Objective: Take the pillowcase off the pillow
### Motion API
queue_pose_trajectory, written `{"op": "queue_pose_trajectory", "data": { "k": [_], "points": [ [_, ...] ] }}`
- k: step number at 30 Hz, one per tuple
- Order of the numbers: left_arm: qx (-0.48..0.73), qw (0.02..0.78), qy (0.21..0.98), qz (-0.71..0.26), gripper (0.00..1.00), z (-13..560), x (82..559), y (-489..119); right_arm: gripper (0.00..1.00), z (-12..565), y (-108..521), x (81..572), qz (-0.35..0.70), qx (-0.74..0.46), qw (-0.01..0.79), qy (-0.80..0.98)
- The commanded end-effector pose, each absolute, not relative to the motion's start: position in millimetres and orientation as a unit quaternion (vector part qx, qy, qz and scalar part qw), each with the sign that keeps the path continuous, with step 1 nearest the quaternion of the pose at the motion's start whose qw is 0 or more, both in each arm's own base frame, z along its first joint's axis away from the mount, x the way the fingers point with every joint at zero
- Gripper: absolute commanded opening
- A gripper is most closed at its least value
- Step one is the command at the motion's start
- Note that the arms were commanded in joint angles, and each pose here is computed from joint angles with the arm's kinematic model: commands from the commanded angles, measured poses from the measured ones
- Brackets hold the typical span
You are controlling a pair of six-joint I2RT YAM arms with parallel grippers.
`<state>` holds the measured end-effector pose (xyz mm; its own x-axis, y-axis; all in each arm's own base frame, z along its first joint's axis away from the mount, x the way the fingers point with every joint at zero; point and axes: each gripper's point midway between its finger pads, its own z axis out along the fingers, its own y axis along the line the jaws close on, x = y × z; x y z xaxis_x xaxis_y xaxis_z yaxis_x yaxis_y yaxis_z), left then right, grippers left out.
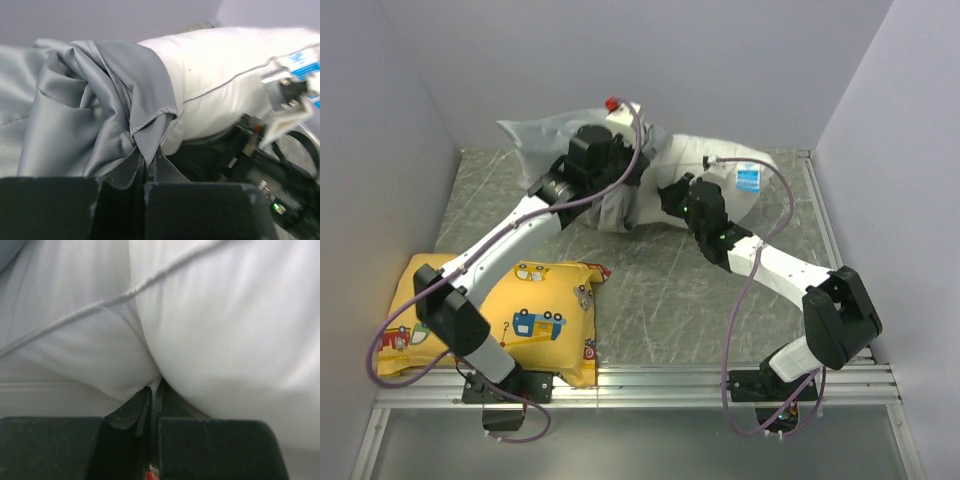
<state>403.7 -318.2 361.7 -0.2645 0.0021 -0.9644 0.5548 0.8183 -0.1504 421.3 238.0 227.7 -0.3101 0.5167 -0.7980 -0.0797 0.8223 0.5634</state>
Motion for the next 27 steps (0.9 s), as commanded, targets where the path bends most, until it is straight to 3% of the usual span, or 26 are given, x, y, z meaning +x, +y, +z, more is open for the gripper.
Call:
{"op": "queue_pose_trajectory", "data": {
  "k": [1, 2, 6, 9, 10, 16, 19, 22, 27],
  "points": [
    [0.17, 0.634, 0.63, -0.416, 0.0, 457, 339, -331, 0.0, 95, 207, 380, 0.173, 0.143, 0.447, 0.866],
    [0.149, 0.597, 0.663, -0.426, 0.0, 409, 333, -330, 0.0, 77, 204, 370, 0.173, 0.142, 0.437, 0.871],
    [0.092, 0.539, 0.726, -0.417, 0.01, 305, 321, -322, 0.02, 47, 200, 341, 0.194, 0.13, 0.415, 0.879],
    [0.08, 0.505, 0.761, -0.398, 0.01, 245, 305, -317, 0.13, 46, 204, 316, 0.236, 0.108, 0.412, 0.874],
    [0.077, 0.492, 0.778, -0.383, 0.0, 223, 299, -314, 0.23, 65, 212, 310, 0.266, 0.093, 0.425, 0.86],
    [0.044, 0.48, 0.814, -0.324, 0.01, 187, 308, -298, 0.52, 133, 238, 255, 0.288, -0.007, 0.469, 0.835],
    [0.034, 0.477, 0.824, -0.304, 0.0, 181, 313, -294, 0.64, 174, 234, 257, 0.287, 0.001, 0.502, 0.816],
    [0.032, 0.478, 0.824, -0.3, 0.01, 180, 314, -292, 0.77, 207, 212, 276, 0.234, 0.029, 0.541, 0.807],
    [0.034, 0.475, 0.839, -0.262, 0.0, 172, 323, -281, 0.84, 213, 186, 333, 0.155, 0.063, 0.534, 0.829]
  ]
}}
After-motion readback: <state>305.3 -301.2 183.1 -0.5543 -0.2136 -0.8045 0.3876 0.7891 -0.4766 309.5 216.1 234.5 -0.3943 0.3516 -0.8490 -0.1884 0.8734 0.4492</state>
